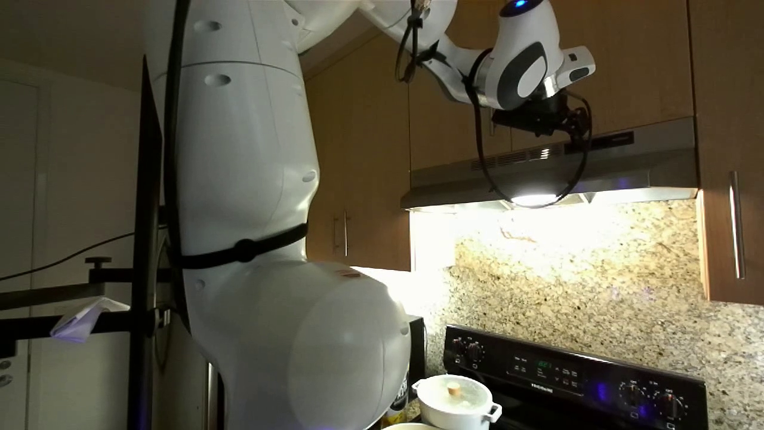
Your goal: Turn off the light above the stove
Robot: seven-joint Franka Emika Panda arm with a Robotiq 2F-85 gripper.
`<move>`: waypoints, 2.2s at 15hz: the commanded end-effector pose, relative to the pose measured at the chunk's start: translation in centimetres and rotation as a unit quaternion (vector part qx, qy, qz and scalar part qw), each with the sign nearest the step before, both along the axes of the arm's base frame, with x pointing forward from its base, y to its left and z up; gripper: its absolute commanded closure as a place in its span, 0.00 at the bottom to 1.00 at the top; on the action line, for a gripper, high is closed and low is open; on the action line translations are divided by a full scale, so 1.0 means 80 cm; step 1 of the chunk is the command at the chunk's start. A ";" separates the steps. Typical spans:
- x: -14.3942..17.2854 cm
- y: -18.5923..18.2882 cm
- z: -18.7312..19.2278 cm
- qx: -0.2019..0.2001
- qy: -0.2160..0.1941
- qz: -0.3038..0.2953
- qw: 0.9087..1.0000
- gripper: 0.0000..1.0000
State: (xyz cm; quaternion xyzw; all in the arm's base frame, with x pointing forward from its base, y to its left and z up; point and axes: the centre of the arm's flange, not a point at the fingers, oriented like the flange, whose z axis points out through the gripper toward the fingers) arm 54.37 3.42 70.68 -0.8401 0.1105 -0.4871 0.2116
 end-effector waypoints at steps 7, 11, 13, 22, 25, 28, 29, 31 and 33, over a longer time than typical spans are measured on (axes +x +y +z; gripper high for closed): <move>0.054 -0.003 0.027 0.041 -0.015 0.009 0.999 0.00; 0.078 -0.018 0.024 0.048 -0.006 -0.012 0.999 0.00; 0.088 -0.027 0.022 0.048 -0.006 -0.021 0.999 0.00; 0.111 -0.020 0.016 0.047 0.009 -0.009 0.999 0.00; 0.113 -0.034 0.014 0.049 0.021 -0.038 0.998 0.00; 0.105 -0.065 0.008 0.056 0.037 -0.073 0.995 0.00; 0.104 -0.074 0.006 0.057 0.041 -0.081 0.994 0.00; 0.099 -0.092 0.001 0.061 0.053 -0.091 0.993 0.00; 0.092 -0.102 -0.007 0.061 0.069 -0.091 0.992 0.00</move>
